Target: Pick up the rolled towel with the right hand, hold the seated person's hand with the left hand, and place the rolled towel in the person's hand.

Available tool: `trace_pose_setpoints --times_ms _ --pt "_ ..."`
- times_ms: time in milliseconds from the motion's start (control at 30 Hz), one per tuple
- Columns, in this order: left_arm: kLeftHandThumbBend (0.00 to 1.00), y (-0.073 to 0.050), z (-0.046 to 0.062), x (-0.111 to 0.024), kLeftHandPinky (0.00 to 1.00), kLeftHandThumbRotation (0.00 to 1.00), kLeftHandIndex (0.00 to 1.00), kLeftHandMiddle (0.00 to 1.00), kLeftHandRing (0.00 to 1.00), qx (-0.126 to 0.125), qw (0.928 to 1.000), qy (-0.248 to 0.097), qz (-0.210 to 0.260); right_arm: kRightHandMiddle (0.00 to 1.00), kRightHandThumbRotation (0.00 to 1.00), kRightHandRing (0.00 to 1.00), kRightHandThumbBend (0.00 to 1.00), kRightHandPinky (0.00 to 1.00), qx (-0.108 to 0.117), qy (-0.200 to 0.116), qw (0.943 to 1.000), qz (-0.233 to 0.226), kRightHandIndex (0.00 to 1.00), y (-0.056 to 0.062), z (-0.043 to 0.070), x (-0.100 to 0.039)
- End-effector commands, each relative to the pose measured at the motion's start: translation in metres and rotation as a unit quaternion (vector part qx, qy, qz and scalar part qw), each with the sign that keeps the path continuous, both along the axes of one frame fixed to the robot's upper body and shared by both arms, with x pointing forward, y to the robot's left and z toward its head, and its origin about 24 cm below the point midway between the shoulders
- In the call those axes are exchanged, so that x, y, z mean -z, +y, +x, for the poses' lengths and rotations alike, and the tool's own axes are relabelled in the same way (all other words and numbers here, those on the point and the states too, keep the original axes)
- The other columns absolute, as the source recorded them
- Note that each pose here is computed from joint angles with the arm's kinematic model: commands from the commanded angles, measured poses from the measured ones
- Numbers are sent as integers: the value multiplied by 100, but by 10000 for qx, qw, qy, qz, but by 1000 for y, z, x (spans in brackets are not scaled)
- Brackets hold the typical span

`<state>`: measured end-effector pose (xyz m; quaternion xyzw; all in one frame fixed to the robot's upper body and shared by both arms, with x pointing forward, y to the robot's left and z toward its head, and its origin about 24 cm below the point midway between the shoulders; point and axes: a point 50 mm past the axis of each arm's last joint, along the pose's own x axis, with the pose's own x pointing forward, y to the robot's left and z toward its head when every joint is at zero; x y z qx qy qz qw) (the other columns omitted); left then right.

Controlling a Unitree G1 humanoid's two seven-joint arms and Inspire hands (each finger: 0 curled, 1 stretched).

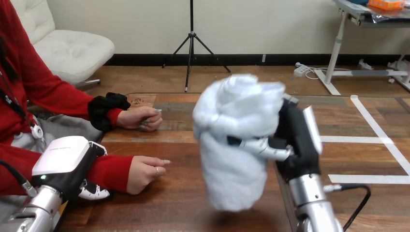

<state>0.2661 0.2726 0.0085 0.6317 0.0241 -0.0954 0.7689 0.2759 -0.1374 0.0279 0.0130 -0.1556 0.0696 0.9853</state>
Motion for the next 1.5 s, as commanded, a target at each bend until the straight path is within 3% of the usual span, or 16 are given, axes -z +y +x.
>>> trace_pose_setpoints --times_ms 0,767,1467 --pt "89 -36 13 -31 34 0 41 40 36 598 9946 -685 -509 41 0 28 78 23 -100 -767 9970 53 45 15 29 -36" --pt "85 -52 6 -57 36 0 41 41 36 797 9904 -872 -721 40 0 29 83 24 -51 -313 9986 -418 45 27 41 -17" --pt "86 -68 2 -74 35 0 40 39 35 989 9858 -1054 -858 38 0 28 83 23 -19 -123 9942 -1066 45 32 48 -10"
